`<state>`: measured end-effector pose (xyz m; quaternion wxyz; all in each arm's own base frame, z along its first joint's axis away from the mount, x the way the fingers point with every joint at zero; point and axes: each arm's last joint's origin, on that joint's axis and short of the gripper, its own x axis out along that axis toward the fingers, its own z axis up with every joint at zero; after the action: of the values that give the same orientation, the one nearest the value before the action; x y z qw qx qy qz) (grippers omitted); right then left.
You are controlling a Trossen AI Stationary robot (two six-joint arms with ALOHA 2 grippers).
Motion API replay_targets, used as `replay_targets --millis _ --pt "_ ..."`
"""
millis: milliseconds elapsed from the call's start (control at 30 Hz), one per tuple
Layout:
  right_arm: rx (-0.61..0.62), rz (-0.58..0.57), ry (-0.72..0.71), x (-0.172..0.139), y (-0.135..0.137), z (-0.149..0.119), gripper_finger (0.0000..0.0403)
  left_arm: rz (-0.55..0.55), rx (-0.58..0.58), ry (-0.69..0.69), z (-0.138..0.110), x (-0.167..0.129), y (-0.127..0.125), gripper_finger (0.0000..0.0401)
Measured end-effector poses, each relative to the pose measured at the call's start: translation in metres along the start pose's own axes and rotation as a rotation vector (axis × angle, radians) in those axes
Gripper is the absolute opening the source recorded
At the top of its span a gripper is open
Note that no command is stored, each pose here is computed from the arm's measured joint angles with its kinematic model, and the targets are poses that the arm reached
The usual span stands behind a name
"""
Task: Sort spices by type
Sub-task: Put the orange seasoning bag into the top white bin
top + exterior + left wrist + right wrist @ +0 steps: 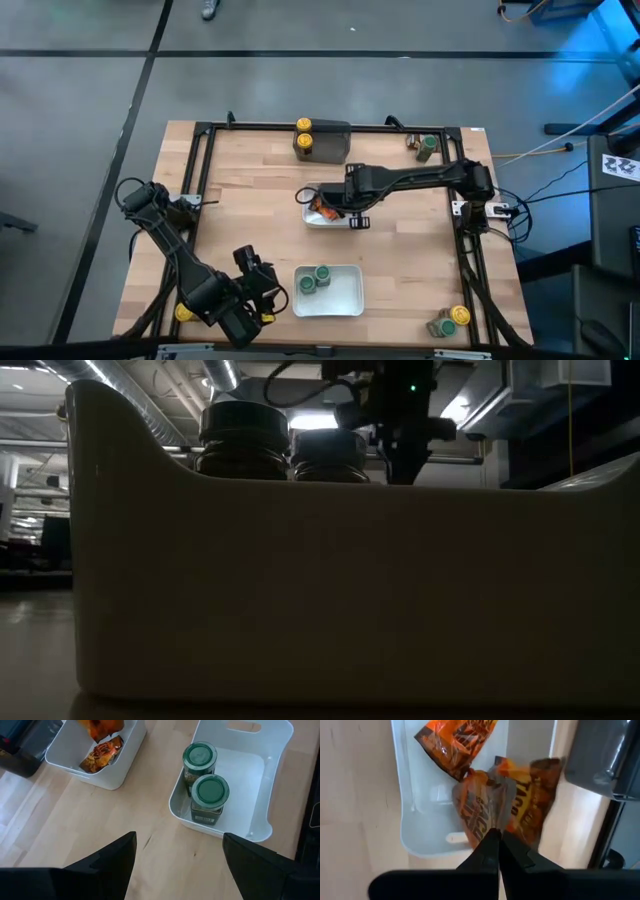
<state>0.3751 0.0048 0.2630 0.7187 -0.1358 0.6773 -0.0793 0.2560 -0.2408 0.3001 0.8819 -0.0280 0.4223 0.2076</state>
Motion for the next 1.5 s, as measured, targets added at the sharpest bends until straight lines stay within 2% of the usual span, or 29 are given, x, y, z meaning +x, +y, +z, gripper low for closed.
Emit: replay_targets --millis 500,1100,1200,1400,1500 --pt "0.049 0.005 -0.02 0.022 -0.011 0.001 0.0005 0.0 0.0 0.0 0.0 0.0 0.0 0.028" --pt "0.021 0.005 -0.009 0.034 -0.01 0.007 0.0008 0.0 0.015 -0.001 0.0 0.0 0.0 0.028" --pt "0.021 -0.003 -0.006 0.034 -0.01 0.007 0.0029 0.0 0.015 -0.001 0.0 0.0 0.0 0.028" --pt "0.021 -0.003 -0.006 0.034 -0.01 0.007 0.0099 0.0 0.015 -0.001 0.0 0.0 0.0 0.028" --pt "0.022 -0.004 -0.014 0.025 -0.013 0.009 0.0123 0.0 0.024 -0.001 0.0 0.0 0.0 0.028"
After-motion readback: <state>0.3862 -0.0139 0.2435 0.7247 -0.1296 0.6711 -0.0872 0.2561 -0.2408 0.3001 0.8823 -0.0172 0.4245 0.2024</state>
